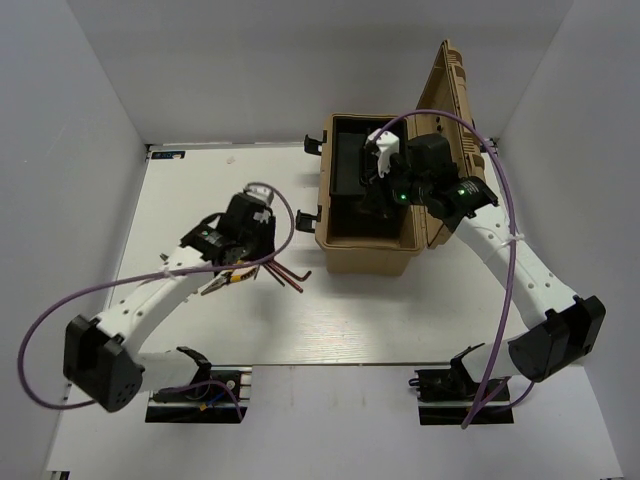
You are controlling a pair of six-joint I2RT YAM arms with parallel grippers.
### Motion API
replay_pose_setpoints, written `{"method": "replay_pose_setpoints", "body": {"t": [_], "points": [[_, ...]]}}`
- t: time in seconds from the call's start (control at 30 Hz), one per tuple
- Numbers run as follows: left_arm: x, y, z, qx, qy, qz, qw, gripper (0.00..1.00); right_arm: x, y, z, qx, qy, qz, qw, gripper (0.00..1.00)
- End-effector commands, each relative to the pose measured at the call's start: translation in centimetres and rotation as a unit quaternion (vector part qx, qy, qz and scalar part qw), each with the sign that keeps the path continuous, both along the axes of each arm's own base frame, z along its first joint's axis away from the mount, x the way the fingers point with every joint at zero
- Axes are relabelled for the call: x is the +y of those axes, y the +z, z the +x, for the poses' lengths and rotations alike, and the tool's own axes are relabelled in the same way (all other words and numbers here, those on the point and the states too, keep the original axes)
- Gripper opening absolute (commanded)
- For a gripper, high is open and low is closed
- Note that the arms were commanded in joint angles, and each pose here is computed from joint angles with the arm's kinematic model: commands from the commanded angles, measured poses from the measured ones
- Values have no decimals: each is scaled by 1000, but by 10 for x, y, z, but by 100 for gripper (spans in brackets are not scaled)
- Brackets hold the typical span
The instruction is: Sort the tools into containers
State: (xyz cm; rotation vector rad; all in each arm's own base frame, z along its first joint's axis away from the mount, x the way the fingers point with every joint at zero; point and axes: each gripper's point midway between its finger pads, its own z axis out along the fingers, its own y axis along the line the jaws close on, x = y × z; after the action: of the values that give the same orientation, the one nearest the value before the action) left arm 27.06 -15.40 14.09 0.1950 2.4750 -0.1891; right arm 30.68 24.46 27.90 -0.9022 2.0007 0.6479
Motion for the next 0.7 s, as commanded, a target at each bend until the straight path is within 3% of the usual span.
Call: {"method": "replay_pose_setpoints", "body": {"t": [0.0,0.03,0.2,0.27,0.3,0.37,0.43,0.53,0.57,0.6,0.67], "points": [[-35,93,19,-113,-48,-96,988,2,-8,10,3,-28,-14,-6,999,9],[-46,110,31,-142,-60,-114,982,2,-10,16,4,-38,-19,-3,999,0],[-104,178,73,-234,-134,-200,942,0,-33,20,31,-72,-102,-43,991,0],[-130,213,89,-277,-169,-240,915,0,-58,29,50,-106,-179,-71,976,0],[-145,200,105,-263,-171,-246,917,0,-64,32,53,-115,-197,-76,971,0],[-166,225,122,-292,-187,-281,895,0,-87,39,63,-143,-253,-99,952,0],[-191,218,140,-279,-200,-314,885,0,-99,44,67,-158,-281,-106,941,0],[-217,238,161,-291,-207,-364,860,0,-103,40,66,-162,-284,-110,938,0],[-231,212,177,-268,-207,-367,866,0,-104,41,66,-164,-286,-109,938,0],[-238,227,184,-281,-212,-379,856,0,-105,41,66,-164,-287,-109,937,0],[-248,219,198,-271,-206,-388,857,0,-107,40,65,-166,-287,-109,937,0]]}}
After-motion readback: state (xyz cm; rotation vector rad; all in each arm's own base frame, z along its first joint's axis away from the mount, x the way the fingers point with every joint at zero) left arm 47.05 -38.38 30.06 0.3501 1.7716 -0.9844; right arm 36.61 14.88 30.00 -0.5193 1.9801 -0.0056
